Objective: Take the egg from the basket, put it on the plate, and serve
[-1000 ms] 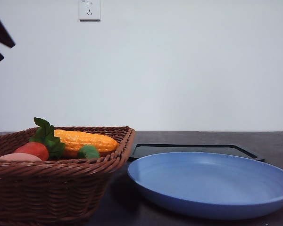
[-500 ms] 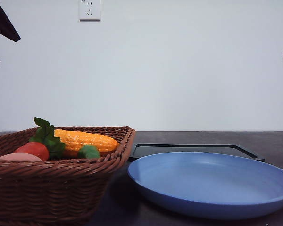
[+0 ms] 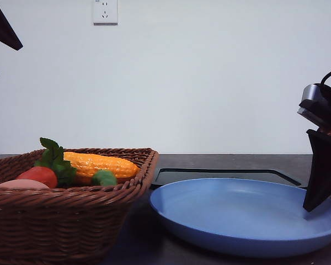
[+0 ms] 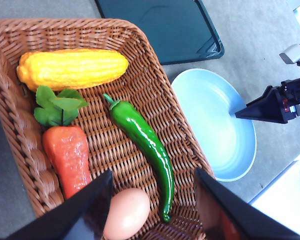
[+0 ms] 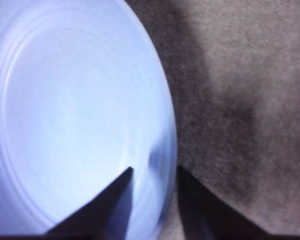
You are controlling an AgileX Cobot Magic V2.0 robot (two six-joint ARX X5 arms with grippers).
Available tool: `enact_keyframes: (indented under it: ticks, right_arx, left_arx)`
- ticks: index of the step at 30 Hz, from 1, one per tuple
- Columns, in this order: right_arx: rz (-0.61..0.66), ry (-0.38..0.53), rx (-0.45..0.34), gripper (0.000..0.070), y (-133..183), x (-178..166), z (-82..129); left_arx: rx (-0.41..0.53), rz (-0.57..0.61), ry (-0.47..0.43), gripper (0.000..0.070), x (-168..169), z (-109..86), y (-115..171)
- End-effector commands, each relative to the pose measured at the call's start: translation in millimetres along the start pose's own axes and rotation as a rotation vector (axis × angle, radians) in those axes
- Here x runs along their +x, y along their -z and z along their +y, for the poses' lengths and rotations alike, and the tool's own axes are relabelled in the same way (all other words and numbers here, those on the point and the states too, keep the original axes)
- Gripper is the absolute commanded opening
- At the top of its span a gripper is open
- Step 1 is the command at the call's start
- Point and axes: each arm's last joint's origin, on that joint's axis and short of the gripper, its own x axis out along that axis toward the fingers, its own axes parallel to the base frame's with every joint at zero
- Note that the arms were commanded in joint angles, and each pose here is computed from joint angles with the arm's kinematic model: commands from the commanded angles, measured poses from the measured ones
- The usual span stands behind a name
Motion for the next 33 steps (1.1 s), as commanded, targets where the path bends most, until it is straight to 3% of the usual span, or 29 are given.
enact_keyframes:
  ticks: [1,8,15,19,28,33]
  right_arx:
    - [-0.001,-0.004,0.009,0.002,-1.9,1.1,1.2]
    - [0.013,-0.003,0.027,0.0,2.3,-5.8,4.2]
    - [-0.01,-0.014,-0.005,0.0,12.0,-27.3,14.1]
    - [-0.073,-0.029,-0.037,0.0,15.4,-42.1,21.7]
    - [-0.193,-0.056,-0.067,0.0,27.5,-71.4,33.8]
    - [-0.206,-0.047,-0.057,0.0,34.3,-79.9,33.1]
  left_arx:
    - [0.012,-0.005,0.007,0.033,-1.1,-1.8,-3.2]
    - [0.029,0.029,0.007,0.033,-1.1,-2.4,0.1]
    - [0.18,0.081,0.044,0.0372,-0.9,-15.8,1.0]
    - [0.291,0.102,-0.011,0.0415,1.8,-27.5,-0.4]
    - [0.506,0.293,-0.091,0.0412,30.8,-51.8,-5.5]
    - [0.58,0.379,-0.155,0.0409,56.7,-57.2,-5.7]
